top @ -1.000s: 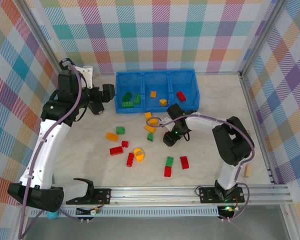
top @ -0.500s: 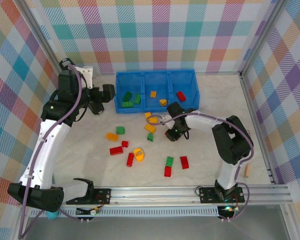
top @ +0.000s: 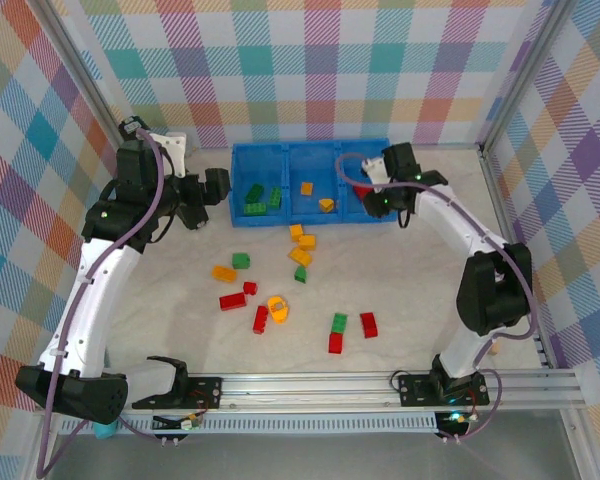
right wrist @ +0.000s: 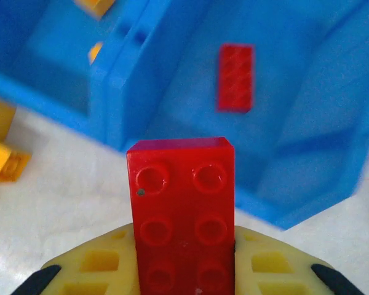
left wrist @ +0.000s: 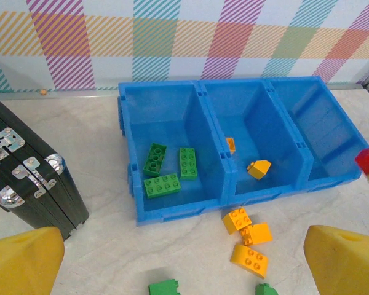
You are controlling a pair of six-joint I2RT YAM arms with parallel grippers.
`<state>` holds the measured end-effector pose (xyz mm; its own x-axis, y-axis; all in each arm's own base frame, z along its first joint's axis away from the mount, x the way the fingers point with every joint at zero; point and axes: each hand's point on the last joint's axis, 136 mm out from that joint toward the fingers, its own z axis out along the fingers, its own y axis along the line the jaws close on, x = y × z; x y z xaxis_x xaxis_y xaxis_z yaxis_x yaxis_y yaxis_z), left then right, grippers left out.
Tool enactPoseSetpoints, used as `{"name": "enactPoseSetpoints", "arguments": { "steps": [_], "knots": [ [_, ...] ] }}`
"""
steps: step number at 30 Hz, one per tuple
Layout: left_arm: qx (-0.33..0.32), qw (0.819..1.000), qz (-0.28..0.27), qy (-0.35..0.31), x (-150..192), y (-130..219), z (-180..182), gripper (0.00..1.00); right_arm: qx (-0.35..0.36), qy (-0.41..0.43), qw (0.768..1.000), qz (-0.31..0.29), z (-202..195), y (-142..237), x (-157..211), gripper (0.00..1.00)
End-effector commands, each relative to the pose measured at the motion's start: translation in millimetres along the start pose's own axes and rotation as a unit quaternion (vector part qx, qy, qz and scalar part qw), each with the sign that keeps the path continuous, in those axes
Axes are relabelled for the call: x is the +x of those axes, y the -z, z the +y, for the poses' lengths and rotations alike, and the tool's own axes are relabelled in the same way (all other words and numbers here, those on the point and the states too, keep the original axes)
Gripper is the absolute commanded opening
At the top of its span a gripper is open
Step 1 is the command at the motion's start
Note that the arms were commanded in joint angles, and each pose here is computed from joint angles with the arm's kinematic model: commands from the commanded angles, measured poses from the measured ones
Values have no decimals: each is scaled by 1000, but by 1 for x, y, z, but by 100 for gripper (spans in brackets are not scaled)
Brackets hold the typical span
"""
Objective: Sort the legos into containers by color
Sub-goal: Place the lego in the container.
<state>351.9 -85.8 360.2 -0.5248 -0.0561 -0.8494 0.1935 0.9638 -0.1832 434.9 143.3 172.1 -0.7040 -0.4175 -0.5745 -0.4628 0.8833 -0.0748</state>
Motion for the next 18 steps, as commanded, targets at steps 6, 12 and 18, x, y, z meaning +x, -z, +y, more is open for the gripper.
{"name": "enactPoseSetpoints", "arguments": {
  "steps": [6,12,18],
  "knots": [
    [0,1000,2,-6,0,-6,1,100,46,-27,999,0,-31,-49,-37,22],
    [-3,1000,10,-8,3,-11,3,100,76,-19,997,14,-45,-82,-46,22],
    [-9,1000,9,-11,4,-11,5,100,92,21,995,27,-52,-116,-43,26]
  ]
}}
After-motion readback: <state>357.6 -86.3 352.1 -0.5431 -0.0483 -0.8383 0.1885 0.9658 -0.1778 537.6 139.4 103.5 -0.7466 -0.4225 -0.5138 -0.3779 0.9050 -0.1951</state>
